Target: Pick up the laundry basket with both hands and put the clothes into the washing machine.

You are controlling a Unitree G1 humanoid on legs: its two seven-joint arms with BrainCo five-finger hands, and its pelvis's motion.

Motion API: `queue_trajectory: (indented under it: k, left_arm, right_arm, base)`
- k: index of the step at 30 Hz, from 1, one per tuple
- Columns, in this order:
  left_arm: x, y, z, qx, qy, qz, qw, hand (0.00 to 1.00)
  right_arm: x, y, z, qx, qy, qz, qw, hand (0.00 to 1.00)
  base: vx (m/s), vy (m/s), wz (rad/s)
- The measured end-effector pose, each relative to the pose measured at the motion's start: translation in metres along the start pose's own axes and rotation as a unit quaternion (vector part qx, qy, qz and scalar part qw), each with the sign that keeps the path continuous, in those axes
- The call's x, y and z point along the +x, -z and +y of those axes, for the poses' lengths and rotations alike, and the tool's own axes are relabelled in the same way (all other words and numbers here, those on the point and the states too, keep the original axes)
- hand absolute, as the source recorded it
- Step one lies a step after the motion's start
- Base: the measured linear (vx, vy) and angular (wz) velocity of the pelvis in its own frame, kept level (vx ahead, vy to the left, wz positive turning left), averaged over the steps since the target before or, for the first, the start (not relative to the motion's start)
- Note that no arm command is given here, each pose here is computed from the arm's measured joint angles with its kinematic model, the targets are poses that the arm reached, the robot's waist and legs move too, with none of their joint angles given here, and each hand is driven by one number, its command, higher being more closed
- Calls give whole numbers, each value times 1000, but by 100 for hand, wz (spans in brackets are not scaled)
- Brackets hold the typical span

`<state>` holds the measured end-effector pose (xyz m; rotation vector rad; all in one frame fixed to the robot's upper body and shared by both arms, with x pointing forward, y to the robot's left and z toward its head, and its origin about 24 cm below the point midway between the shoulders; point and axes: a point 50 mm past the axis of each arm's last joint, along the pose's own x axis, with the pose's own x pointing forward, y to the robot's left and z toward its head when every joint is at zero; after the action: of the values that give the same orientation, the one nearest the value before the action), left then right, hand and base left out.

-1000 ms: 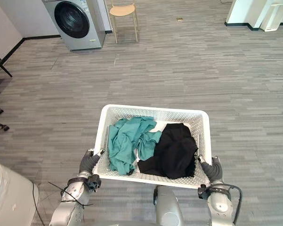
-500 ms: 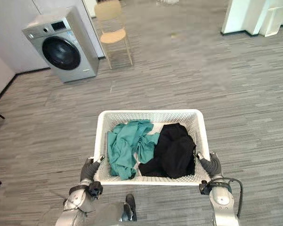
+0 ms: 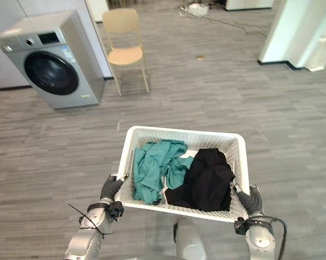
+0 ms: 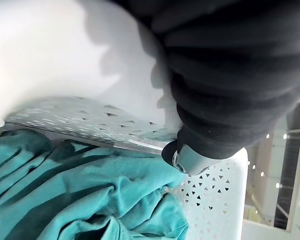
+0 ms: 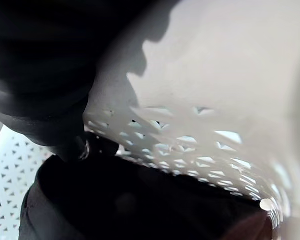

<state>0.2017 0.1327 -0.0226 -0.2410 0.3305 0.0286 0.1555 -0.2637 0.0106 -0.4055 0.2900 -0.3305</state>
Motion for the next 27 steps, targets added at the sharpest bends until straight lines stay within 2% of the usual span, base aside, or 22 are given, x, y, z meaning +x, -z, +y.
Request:
queue_trajectory:
  k: [6,11,14,17,19,23,27]
  left_arm:
    - [-15,7,8,-29,-23,2,999,100]
    - [-14,6,2,-53,-30,-4,998,100]
    - [-15,18,3,-50,-38,23,998,100]
    - [-5,18,-2,-27,-18,41,999,100]
    - [-6,16,5,-14,-22,39,999,100]
    - [1,7,5,5,-8,24,1000,100]
    - [11,-7,-10,3,17,-5,1000,100]
  right_arm:
    - [3,-9,3,-12,-18,-19,1000,100]
    - [33,-22,-4,-39,-14,-46,998,100]
    - [30,-9,-2,-38,-22,-18,999,100]
    - [24,20,-1,-20,-18,45,999,100]
    - [24,19,10,-7,-35,43,998,100]
    - [22,20,10,6,-24,46,999,100]
    - [17,7,-6,10,15,15,1000,100]
  base:
    - [627,-111,-1]
    - [626,87,-18]
    - [813,318,-33]
    - [800,206,52]
    - [788,103,24]
    - [572,-102,41]
    - [475,-227,54]
